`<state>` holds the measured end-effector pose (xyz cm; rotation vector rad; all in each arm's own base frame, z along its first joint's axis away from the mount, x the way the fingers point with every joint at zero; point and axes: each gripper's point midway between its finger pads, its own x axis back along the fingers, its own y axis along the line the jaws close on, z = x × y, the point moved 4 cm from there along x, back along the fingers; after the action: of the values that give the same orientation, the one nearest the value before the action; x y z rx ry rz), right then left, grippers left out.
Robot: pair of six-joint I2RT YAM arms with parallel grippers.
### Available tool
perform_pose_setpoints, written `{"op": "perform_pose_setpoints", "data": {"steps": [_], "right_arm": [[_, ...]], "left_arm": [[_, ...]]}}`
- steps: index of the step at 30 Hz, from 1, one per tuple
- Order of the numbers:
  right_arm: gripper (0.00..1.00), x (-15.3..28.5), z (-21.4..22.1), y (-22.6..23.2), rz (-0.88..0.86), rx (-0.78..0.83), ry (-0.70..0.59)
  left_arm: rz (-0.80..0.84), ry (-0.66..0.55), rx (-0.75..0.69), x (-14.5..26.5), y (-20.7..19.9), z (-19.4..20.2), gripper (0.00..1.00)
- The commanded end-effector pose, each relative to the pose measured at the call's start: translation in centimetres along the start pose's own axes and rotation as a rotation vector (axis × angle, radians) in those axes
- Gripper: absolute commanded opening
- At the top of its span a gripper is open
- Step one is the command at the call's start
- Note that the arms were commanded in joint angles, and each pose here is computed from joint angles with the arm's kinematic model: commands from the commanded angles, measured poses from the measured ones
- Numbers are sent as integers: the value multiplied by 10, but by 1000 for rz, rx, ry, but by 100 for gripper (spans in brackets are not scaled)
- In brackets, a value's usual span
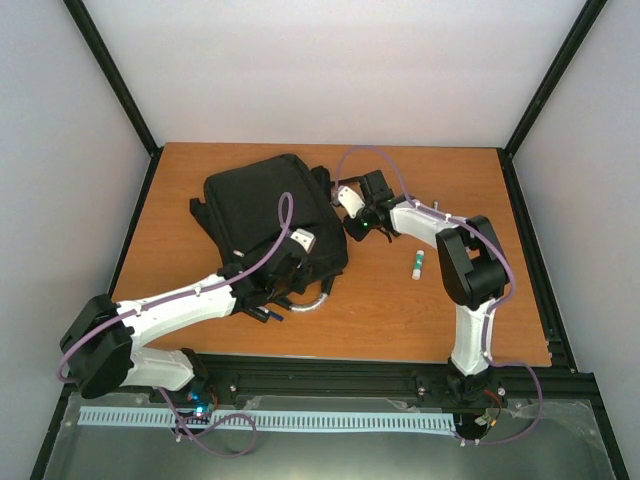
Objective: Pack the student bag
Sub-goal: Unzip the student bag.
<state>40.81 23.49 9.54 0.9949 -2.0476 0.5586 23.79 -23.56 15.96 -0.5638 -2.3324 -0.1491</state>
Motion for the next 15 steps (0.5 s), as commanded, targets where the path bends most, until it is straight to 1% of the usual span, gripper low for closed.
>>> {"op": "perform_pose_setpoints", "data": {"steps": [1, 4, 8, 9, 10, 12, 13, 14, 15], "right_arm": [[3, -8, -21, -28, 83, -31, -52], [3, -6, -26, -30, 93, -39, -66], [3, 7, -32, -31, 111, -37, -91], [5, 11, -34, -30, 110, -35, -95], [9, 16, -35, -29, 109, -34, -99], [22, 28, -35, -27, 116, -40, -102], [30, 35, -35, -25, 117, -43, -109], [38, 42, -34, -23, 113, -47, -116], [44, 52, -35, -20, 106, -50, -129]], "left_arm": [[67, -38, 14, 9, -11, -11, 1], [56, -39, 14, 9, -9, -11, 1], [47, -45, 20, 10, -8, -13, 1], [42, -46, 26, 10, -7, -14, 1], [32, -47, 33, 10, -6, -15, 1], [8, -43, 44, 12, -4, -20, 2], [-5, -42, 54, 14, -4, -23, 9], [-20, -37, 62, 16, -2, -25, 24], [-38, -34, 69, 19, 0, -29, 43]]}}
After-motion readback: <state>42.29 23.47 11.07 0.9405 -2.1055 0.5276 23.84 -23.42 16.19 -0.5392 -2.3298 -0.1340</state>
